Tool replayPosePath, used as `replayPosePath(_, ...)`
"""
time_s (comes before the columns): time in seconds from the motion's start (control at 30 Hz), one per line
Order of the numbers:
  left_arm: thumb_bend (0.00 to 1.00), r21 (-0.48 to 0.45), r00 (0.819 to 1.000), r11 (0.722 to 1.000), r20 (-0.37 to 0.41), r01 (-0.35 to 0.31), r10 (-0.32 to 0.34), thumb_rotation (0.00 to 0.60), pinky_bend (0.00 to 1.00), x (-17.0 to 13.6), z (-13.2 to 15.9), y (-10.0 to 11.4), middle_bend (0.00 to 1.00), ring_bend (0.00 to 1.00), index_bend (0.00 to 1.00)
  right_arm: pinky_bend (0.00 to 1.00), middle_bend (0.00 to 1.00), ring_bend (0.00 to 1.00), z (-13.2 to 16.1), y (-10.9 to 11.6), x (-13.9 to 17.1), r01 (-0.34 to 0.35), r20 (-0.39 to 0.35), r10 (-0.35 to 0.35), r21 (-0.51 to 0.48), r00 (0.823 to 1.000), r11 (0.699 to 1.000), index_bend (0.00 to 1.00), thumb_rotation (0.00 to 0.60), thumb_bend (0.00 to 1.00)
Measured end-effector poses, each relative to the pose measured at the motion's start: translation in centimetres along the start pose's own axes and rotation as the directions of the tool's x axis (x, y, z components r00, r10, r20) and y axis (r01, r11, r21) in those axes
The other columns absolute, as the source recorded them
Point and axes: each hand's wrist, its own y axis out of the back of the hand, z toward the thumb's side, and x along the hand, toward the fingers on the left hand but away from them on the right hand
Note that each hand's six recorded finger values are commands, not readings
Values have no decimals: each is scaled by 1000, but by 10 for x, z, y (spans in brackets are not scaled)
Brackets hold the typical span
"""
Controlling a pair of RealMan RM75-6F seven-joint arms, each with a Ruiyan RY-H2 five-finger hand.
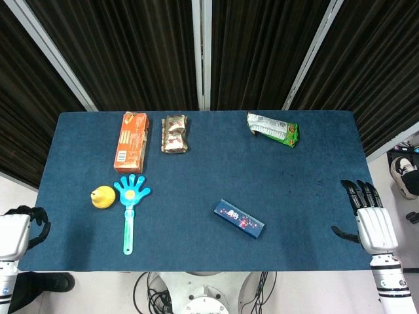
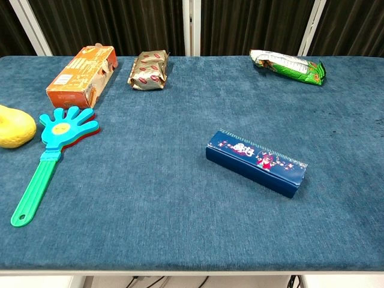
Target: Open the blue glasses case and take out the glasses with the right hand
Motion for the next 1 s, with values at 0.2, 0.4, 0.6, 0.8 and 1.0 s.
replayPosePath(0.2, 380, 5, 1000, 1000, 1, -4, 4, 600, 523, -1, 1, 0, 608, 438, 605, 0, 109, 0, 0, 1, 3, 6, -6, -6, -8, 1000, 1000, 0, 600, 6)
replayPosePath(0.4, 379, 7, 1000, 1000, 0, -4, 4, 600, 523, -1, 1, 0, 608, 438, 605, 0, 110, 0, 7, -3, 5, -16, -37, 15, -24, 999, 1000, 0, 600, 40)
replayPosePath(0.6, 380, 9, 1000, 1000, 0, -3, 3, 600, 523, -1, 1, 0, 608, 438, 605, 0, 105, 0, 39, -28, -6, -116, -144, 107, -56, 984, 992, 0, 600, 151)
replayPosePath(0.8, 380, 7, 1000, 1000, 0, -4, 4, 600, 523, -1, 1, 0, 608, 438, 606, 0, 47, 0, 109, -76, -26, -253, -311, 217, -80, 925, 964, 0, 600, 133)
replayPosePath(1.0, 380, 1, 1000, 1000, 2, -4, 4, 600, 523, -1, 0, 1, 608, 439, 605, 0, 0, 0, 176, -114, -34, -332, -433, 273, -65, 859, 941, 0, 600, 47)
